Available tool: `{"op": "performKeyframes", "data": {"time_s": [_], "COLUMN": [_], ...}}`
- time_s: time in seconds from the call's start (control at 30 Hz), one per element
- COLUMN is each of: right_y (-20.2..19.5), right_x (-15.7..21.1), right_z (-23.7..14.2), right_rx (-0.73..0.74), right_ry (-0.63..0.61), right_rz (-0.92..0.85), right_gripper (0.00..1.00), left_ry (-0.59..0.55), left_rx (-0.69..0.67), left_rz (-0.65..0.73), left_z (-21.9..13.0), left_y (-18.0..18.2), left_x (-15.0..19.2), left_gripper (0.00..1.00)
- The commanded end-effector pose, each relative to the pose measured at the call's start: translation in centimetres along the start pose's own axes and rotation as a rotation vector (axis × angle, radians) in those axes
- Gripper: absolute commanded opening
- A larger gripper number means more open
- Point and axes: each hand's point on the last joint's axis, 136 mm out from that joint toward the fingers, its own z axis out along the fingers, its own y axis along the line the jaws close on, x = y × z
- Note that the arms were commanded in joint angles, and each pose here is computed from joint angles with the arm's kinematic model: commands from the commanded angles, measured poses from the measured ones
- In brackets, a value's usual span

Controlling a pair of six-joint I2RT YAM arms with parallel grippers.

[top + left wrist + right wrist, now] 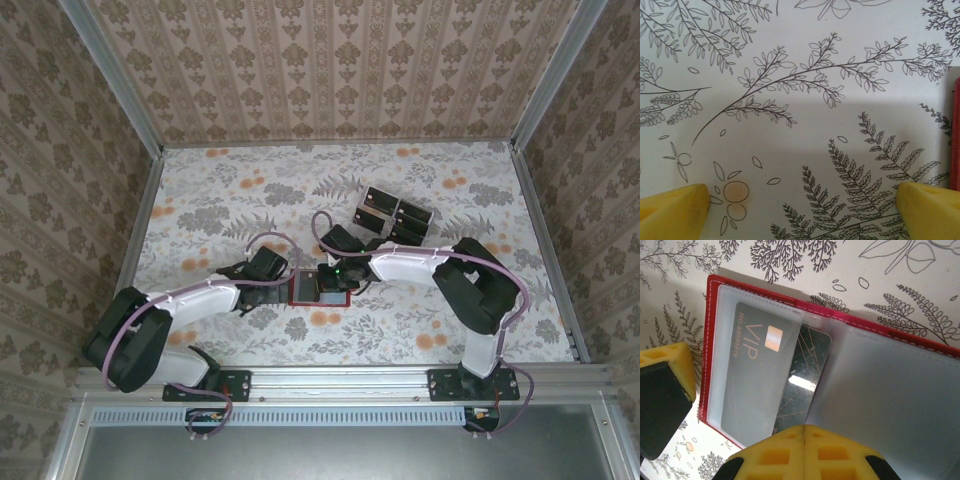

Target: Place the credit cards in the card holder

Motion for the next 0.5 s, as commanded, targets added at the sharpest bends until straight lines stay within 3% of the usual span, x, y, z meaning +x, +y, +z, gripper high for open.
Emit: {"op": "performKeyframes", "data": {"time_s": [0.0, 0.47], "right_y": [-0.1, 1.2], "right_x": [-0.1, -0.3], "right_z": [0.6, 1.3], "right_rx": [0.025, -0.02], "right_ry": [0.011, 0.018], "right_rz": [-0.01, -0.005], "right_gripper": [0.07, 0.07], "left_ry": [0.029, 0.048], "left_rx": [-0.015, -0.002], "left_rz": [-0.005, -0.007], "left_z": [0.8, 1.5], "left_y": [0.4, 0.1], "left_x": [0.9, 1.6], "left_gripper": [1.0, 1.0]}}
